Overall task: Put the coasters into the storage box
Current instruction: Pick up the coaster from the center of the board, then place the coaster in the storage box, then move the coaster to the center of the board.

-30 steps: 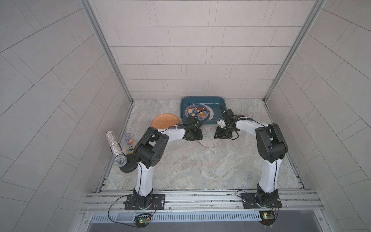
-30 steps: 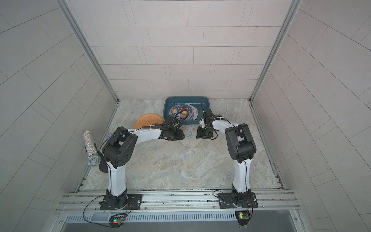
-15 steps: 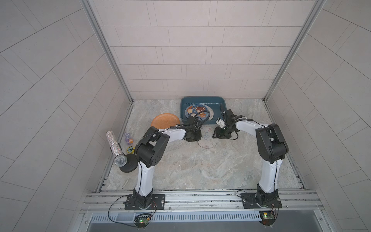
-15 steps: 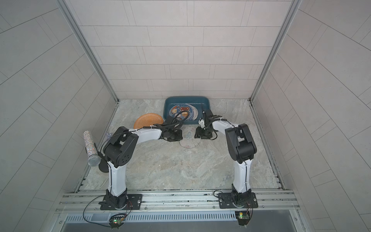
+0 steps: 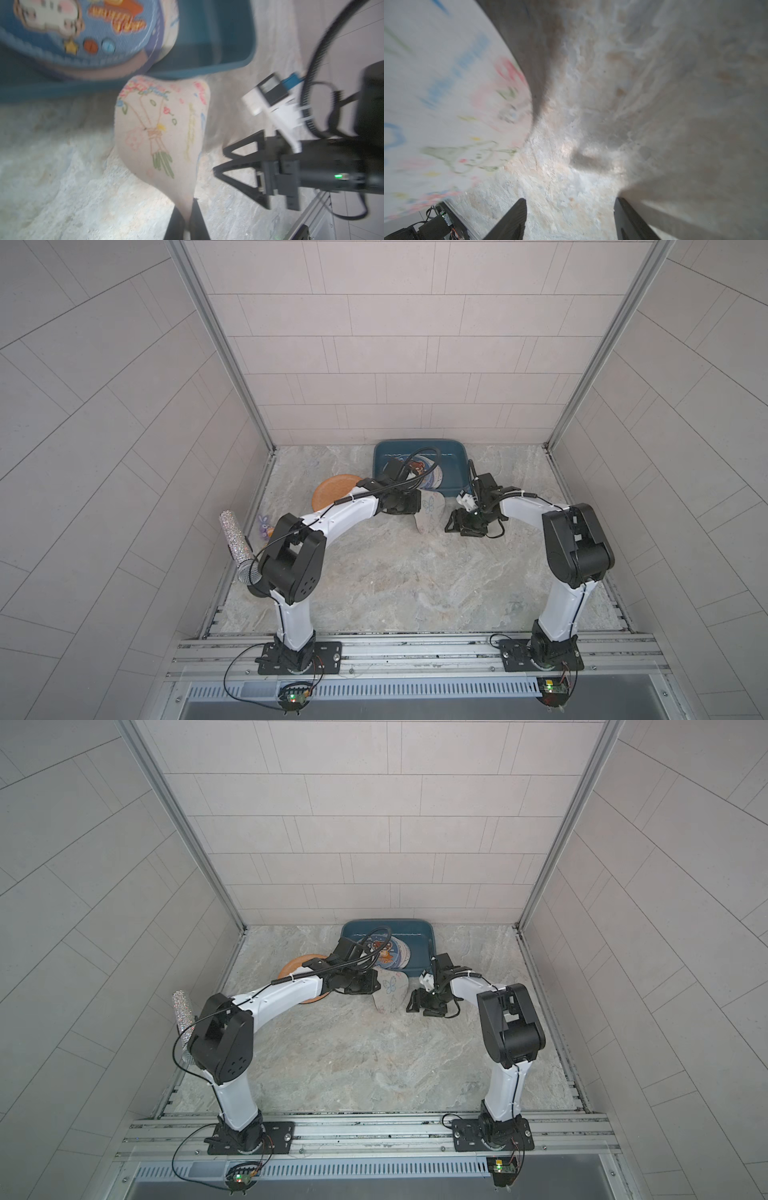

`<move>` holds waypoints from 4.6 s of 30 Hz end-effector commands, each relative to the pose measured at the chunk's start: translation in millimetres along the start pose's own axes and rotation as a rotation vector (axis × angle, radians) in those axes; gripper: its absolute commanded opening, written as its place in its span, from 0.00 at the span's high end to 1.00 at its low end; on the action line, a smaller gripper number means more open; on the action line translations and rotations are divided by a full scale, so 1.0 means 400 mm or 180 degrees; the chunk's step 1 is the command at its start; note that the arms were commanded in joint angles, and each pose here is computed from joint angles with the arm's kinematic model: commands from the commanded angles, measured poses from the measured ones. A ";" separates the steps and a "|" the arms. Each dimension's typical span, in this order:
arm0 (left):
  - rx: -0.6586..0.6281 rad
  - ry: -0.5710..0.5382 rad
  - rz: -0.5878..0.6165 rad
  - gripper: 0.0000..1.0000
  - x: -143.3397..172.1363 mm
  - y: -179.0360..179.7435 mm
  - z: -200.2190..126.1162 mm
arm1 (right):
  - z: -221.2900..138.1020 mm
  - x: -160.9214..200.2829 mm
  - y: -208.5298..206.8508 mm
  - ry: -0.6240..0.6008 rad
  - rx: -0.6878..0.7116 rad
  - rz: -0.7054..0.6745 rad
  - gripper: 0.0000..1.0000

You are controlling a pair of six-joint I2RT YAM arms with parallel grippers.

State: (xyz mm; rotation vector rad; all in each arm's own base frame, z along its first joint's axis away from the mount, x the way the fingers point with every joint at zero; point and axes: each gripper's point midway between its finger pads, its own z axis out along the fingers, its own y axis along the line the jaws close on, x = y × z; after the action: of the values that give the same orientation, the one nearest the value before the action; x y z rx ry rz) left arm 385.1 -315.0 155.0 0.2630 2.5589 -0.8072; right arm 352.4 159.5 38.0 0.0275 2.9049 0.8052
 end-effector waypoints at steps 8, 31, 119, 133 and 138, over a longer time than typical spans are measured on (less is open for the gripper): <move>0.0295 -0.0140 0.0554 1.00 -0.150 -0.135 -0.069 | -0.020 0.057 -0.030 0.0078 -0.0005 0.0189 0.29; 0.0278 -0.0475 0.0110 1.00 -0.360 0.082 0.112 | -0.052 0.053 -0.043 0.0026 -0.0127 0.0316 0.27; -0.1319 0.0187 -0.1157 0.36 -0.191 0.906 -0.014 | -0.099 0.053 0.070 -0.0124 -0.0237 0.0114 0.26; -0.1461 0.0191 -0.0924 0.35 -0.209 0.880 -0.023 | -0.124 0.069 0.077 -0.0197 -0.0247 0.0104 0.25; -0.1551 -0.0037 -0.0923 0.31 -0.250 0.896 -0.035 | -0.119 0.064 0.077 -0.0190 -0.0246 0.0119 0.25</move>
State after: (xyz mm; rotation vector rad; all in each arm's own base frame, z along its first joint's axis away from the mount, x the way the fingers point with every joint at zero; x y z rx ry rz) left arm 573.7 -26.8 36.1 -0.2435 2.7275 -0.2985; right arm 322.9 163.3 89.6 0.0873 2.8171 0.9172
